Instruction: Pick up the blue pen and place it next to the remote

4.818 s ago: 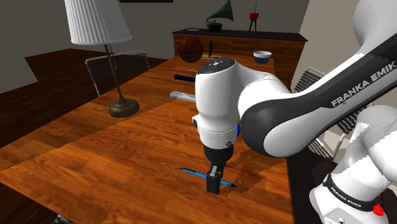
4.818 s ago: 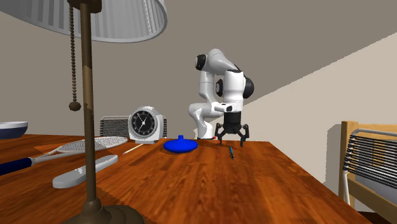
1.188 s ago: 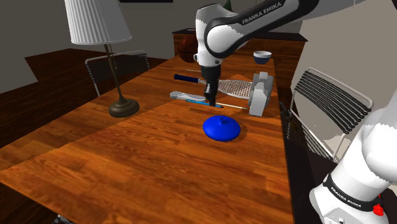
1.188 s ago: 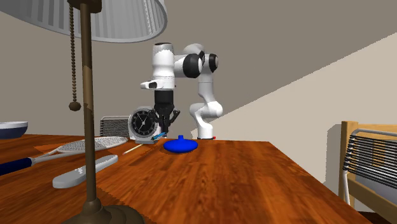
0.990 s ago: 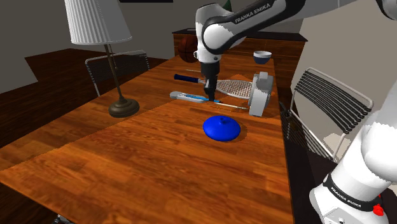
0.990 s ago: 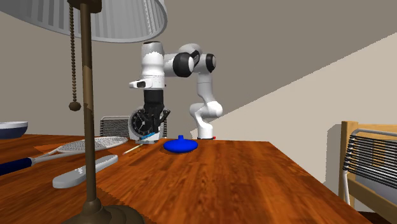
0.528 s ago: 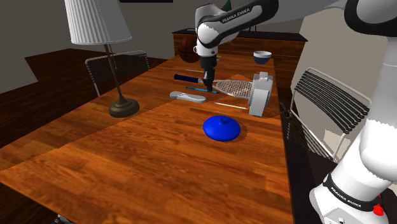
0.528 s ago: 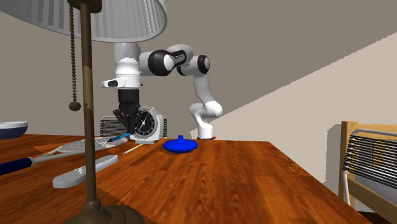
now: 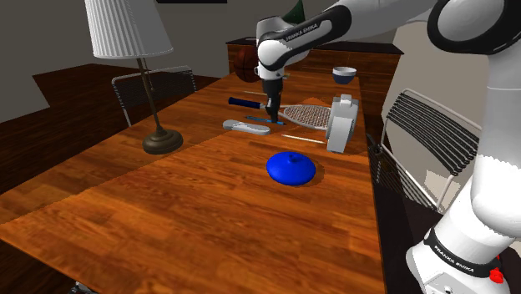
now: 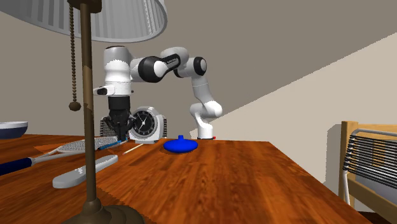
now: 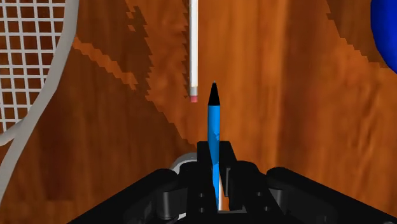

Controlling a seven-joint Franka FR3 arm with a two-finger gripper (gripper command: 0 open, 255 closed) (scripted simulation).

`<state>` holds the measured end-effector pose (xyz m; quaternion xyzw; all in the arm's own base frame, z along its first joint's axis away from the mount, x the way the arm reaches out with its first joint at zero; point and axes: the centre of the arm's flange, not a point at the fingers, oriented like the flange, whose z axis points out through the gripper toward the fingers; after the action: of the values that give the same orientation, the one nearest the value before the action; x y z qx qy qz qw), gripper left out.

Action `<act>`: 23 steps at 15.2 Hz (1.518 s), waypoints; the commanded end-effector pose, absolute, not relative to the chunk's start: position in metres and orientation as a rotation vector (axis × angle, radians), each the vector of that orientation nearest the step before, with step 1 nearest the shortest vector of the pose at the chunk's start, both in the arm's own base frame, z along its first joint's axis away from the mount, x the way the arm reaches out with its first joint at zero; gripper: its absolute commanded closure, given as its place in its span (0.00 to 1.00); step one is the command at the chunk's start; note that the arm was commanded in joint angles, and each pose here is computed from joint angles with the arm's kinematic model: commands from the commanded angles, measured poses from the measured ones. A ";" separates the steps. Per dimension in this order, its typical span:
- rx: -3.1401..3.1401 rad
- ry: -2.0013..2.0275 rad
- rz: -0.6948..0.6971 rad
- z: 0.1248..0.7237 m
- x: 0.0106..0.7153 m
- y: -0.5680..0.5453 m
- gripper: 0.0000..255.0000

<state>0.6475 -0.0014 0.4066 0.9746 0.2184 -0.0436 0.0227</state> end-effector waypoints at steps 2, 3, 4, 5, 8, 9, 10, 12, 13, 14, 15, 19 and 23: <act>3.018 0.677 -0.134 0.391 0.648 -0.002 1.00; 3.018 0.677 -0.134 0.385 0.648 -0.002 1.00; 3.018 0.677 -0.134 0.380 0.648 -0.002 1.00; 3.018 0.677 -0.134 0.375 0.648 -0.002 1.00; 3.018 0.677 -0.134 0.357 0.648 -0.002 1.00; 3.018 0.677 -0.134 0.357 0.648 -0.002 1.00; 3.018 0.677 -0.134 0.357 0.648 -0.002 1.00; 3.018 0.677 -0.134 0.357 0.648 -0.002 1.00; 3.018 0.677 -0.134 0.357 0.648 -0.002 1.00; 3.018 0.677 -0.134 0.357 0.648 -0.002 1.00; 3.018 0.677 -0.134 0.357 0.648 -0.002 1.00; 3.018 0.677 -0.134 0.357 0.648 -0.002 0.00; 3.018 0.677 -0.134 0.370 0.649 -0.001 0.00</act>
<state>0.6477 -0.0020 0.3633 0.9746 0.2185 -0.0433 0.0227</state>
